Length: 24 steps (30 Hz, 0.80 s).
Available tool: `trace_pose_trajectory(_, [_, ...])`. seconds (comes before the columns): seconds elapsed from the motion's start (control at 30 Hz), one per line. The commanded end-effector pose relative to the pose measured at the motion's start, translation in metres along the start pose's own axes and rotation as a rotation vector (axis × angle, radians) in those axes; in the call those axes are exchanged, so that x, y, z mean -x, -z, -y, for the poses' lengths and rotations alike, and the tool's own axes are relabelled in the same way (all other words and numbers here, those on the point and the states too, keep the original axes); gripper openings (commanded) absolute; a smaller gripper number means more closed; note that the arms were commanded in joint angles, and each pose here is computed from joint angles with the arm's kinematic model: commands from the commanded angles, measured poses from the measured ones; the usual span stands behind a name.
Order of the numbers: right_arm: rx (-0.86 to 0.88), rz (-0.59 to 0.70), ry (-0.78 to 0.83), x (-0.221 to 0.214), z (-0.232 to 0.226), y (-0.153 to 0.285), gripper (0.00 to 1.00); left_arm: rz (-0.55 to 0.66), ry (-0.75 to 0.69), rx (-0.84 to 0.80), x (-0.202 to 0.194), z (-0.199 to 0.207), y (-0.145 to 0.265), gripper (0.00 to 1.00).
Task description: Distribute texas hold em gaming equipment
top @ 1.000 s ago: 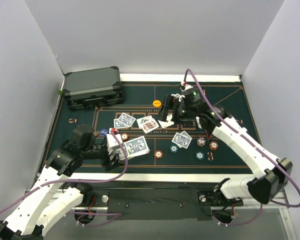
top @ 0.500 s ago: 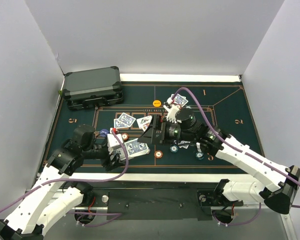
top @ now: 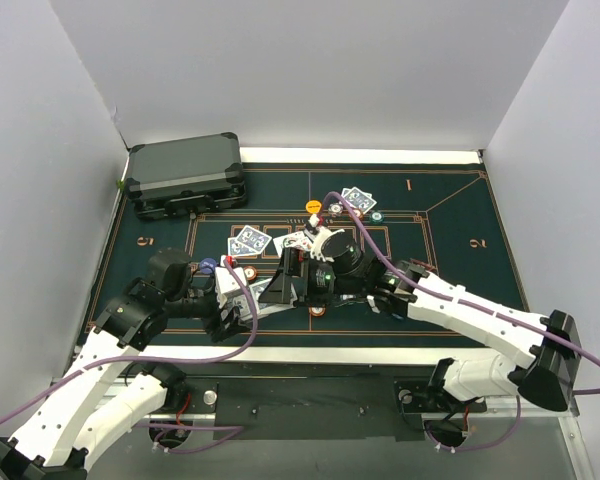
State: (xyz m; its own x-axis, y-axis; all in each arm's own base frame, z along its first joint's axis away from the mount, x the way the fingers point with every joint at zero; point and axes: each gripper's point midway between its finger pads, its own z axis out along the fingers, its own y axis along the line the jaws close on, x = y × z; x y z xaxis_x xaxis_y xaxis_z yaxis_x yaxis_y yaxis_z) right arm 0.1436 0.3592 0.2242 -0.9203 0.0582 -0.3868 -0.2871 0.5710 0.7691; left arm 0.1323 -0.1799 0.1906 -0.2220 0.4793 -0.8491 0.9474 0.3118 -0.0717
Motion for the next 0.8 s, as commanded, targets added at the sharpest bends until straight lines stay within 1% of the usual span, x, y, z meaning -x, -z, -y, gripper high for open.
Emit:
trace_pose_trajectory(0.0, [-0.007, 0.042, -0.005, 0.007, 0.002, -0.006, 0.99, 0.066, -0.045, 0.013, 0.022, -0.003, 0.004, 0.0])
trace_pose_trajectory(0.1, [-0.017, 0.057, -0.021, 0.01, 0.008, -0.011, 0.98, 0.067, -0.047, 0.01, 0.022, -0.002, 0.004, 0.0])
trace_pose_trajectory(0.17, [-0.026, 0.055, -0.043, 0.008, 0.015, -0.016, 0.96, 0.07, -0.045, 0.01, 0.023, -0.002, 0.005, 0.0])
trace_pose_trajectory(0.2, [-0.001, 0.071, -0.049, 0.011, 0.011, -0.018, 0.95, 0.07, -0.044, 0.008, 0.023, -0.002, 0.005, 0.0])
trace_pose_trajectory(0.33, [0.022, 0.084, -0.077, 0.014, 0.008, -0.021, 0.88, 0.071, -0.046, 0.01, 0.024, -0.002, 0.005, 0.0])
trace_pose_trajectory(0.43, [0.038, 0.099, -0.089, 0.017, 0.006, -0.023, 0.78, 0.071, -0.045, 0.008, 0.023, -0.002, 0.005, 0.0])
trace_pose_trajectory(0.5, [0.043, 0.107, -0.097, 0.018, 0.006, -0.023, 0.74, 0.07, -0.043, 0.008, 0.023, -0.002, 0.005, 0.0])
trace_pose_trajectory(0.67, [0.035, 0.128, -0.119, 0.022, 0.014, -0.02, 0.68, 0.068, -0.043, 0.009, 0.023, -0.002, 0.005, 0.0])
trace_pose_trajectory(0.77, [0.032, 0.141, -0.127, 0.024, 0.018, -0.017, 0.63, 0.07, -0.043, 0.008, 0.023, -0.002, 0.005, 0.0])
